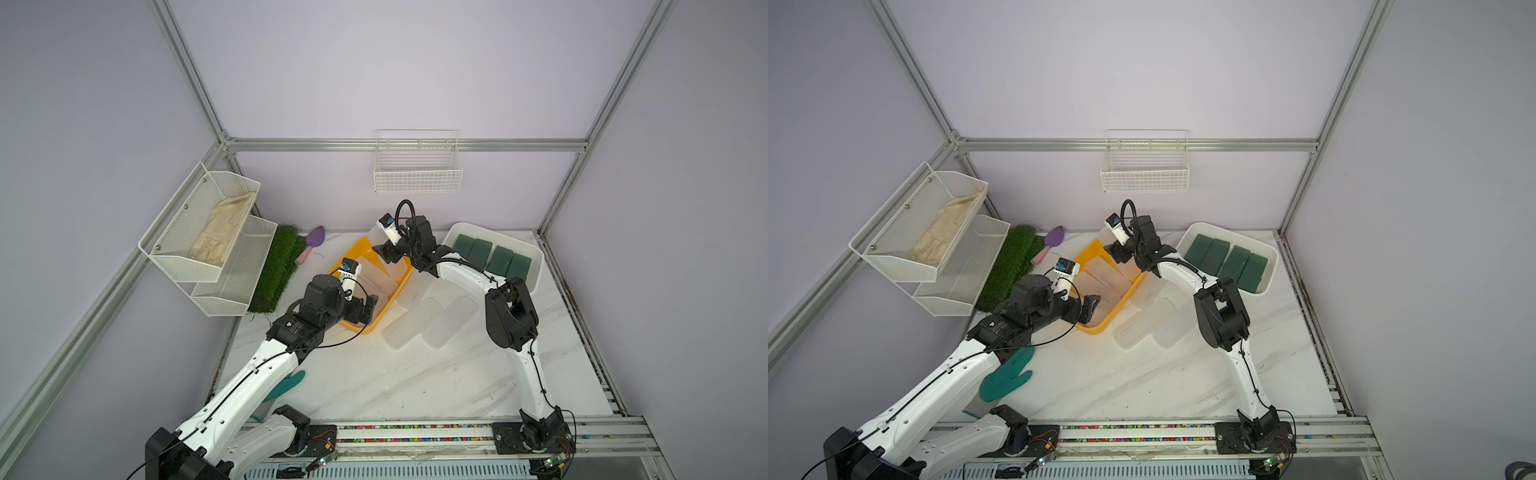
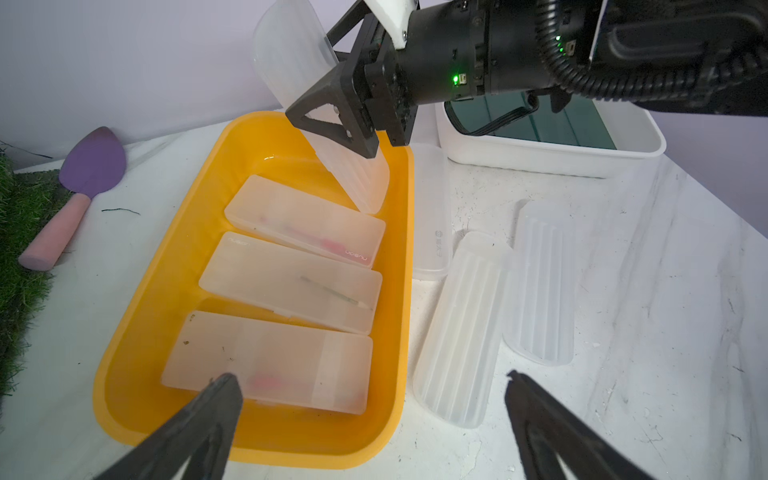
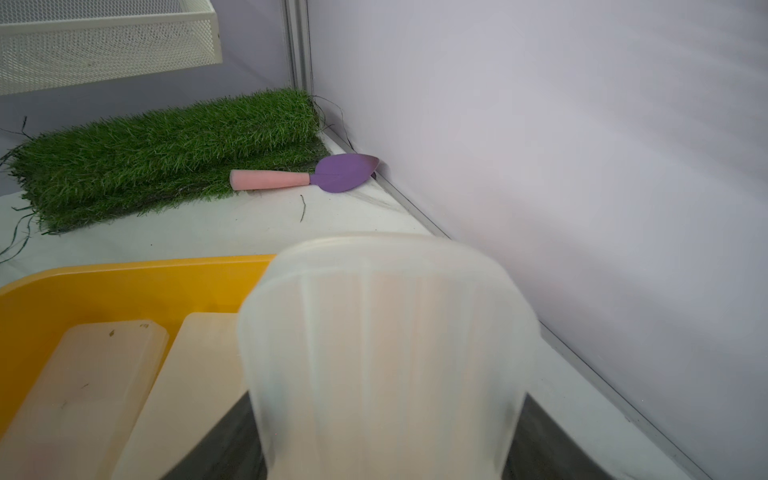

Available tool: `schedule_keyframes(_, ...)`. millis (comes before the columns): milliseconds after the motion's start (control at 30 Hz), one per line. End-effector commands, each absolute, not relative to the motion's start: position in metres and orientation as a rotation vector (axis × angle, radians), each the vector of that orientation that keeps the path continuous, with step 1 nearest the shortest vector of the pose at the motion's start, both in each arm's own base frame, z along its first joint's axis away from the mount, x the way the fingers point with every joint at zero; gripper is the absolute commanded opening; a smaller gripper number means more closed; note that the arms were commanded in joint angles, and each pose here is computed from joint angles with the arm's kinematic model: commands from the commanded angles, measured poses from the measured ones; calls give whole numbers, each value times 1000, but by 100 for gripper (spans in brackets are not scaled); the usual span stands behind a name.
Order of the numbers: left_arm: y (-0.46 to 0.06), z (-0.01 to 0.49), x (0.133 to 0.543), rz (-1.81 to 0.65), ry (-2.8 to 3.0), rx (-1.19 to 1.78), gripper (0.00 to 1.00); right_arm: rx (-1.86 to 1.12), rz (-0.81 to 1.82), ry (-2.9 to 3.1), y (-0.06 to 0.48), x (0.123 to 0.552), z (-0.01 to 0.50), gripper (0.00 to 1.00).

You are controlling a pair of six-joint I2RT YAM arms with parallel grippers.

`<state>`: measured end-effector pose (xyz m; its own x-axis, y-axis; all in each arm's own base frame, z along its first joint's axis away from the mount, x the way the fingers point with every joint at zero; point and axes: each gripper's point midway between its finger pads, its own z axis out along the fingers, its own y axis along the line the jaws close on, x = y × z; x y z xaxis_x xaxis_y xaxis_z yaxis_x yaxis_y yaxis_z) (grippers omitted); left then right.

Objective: Place the pencil cases by color into the storage box
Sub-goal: Place the pencil case at the storage box.

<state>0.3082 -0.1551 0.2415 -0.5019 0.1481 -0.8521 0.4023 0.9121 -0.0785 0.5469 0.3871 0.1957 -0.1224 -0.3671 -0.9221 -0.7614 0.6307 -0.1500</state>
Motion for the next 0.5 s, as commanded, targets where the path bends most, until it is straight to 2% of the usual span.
schedule_keyframes(0, -151, 239, 313, -306, 2078, 389, 100, -976, 395, 1696, 395, 550, 193, 58)
schedule_keyframes(467, -144, 243, 319, -308, 2070, 348, 100, -1048, 348, 1753, 399, 561, 154, 59)
